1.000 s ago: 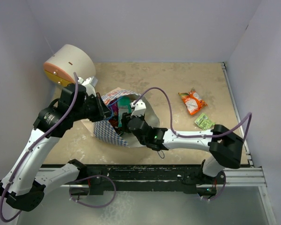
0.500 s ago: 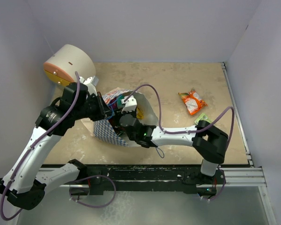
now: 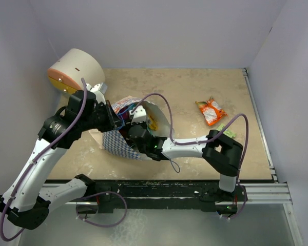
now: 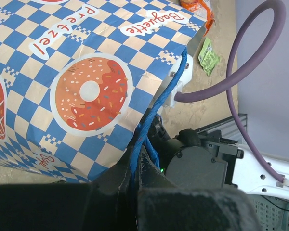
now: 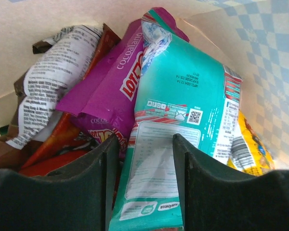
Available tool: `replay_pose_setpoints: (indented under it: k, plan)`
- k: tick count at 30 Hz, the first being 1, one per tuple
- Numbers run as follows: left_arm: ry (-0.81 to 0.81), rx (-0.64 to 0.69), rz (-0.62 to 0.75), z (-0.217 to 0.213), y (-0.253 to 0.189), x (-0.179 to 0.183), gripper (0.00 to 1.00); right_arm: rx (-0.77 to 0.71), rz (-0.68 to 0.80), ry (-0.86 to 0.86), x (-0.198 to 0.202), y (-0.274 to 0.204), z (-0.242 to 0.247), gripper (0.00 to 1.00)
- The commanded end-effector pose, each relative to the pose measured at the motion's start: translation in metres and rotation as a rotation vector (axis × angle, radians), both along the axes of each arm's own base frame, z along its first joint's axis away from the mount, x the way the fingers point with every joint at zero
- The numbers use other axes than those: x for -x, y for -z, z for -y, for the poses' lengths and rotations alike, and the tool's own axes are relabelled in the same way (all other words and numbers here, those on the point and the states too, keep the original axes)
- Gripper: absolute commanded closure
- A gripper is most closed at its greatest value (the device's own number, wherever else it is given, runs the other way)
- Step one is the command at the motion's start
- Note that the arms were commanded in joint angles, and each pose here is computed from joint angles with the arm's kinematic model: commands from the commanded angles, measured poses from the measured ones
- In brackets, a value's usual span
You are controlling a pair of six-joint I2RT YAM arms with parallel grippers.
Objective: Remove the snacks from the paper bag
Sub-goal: Take out the snack from the paper bag.
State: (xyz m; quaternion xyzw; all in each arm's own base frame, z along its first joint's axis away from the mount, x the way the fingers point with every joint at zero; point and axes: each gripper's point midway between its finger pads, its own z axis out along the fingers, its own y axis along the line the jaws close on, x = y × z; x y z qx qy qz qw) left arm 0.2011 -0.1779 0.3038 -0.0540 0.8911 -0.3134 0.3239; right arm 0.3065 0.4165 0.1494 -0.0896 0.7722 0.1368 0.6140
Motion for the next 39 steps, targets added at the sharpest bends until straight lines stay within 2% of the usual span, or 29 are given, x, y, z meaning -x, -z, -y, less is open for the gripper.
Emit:
replay_pose_setpoints:
  k: [1,4,8,14,16,19,21,24,29,36,39]
  plan:
    - [-0.001,-0.018,0.047,-0.004,-0.013,-0.003,1.0,-0.05,0.032,-0.011,0.001,-0.033,0.02,0.47]
    - [0.011,-0.03,0.045,-0.003,-0.012,-0.004,1.0,-0.072,0.032,-0.037,0.005,-0.043,0.032,0.41]
    - [0.039,-0.043,0.038,-0.002,-0.009,-0.003,1.0,-0.033,-0.005,-0.018,-0.001,-0.023,0.052,0.36]
    - [0.062,-0.066,0.043,-0.002,-0.008,-0.002,1.0,-0.07,-0.035,-0.033,-0.006,-0.023,0.062,0.31]
    - [0.064,-0.065,0.047,-0.001,-0.01,-0.004,1.0,-0.052,-0.046,-0.022,-0.007,-0.02,0.064,0.32]
    - [0.071,-0.058,0.058,0.001,-0.014,-0.006,1.0,-0.009,-0.127,0.172,-0.014,-0.012,0.087,0.38]
    - [0.072,-0.056,0.063,0.002,-0.015,-0.008,1.0,0.015,-0.153,0.235,-0.014,-0.005,0.095,0.41]
    - [0.073,-0.049,0.068,0.004,-0.017,-0.009,1.0,-0.025,-0.169,0.197,-0.014,-0.003,0.084,0.45]
    - [0.076,-0.05,0.071,0.004,-0.018,-0.009,1.0,-0.14,-0.121,0.004,-0.016,-0.02,0.038,0.45]
    - [0.074,-0.054,0.07,0.002,-0.017,-0.007,1.0,-0.107,-0.128,0.044,-0.039,-0.006,0.015,0.39]
    - [0.069,-0.052,0.076,0.0,-0.018,-0.005,1.0,-0.089,-0.117,0.075,-0.045,-0.007,0.016,0.42]
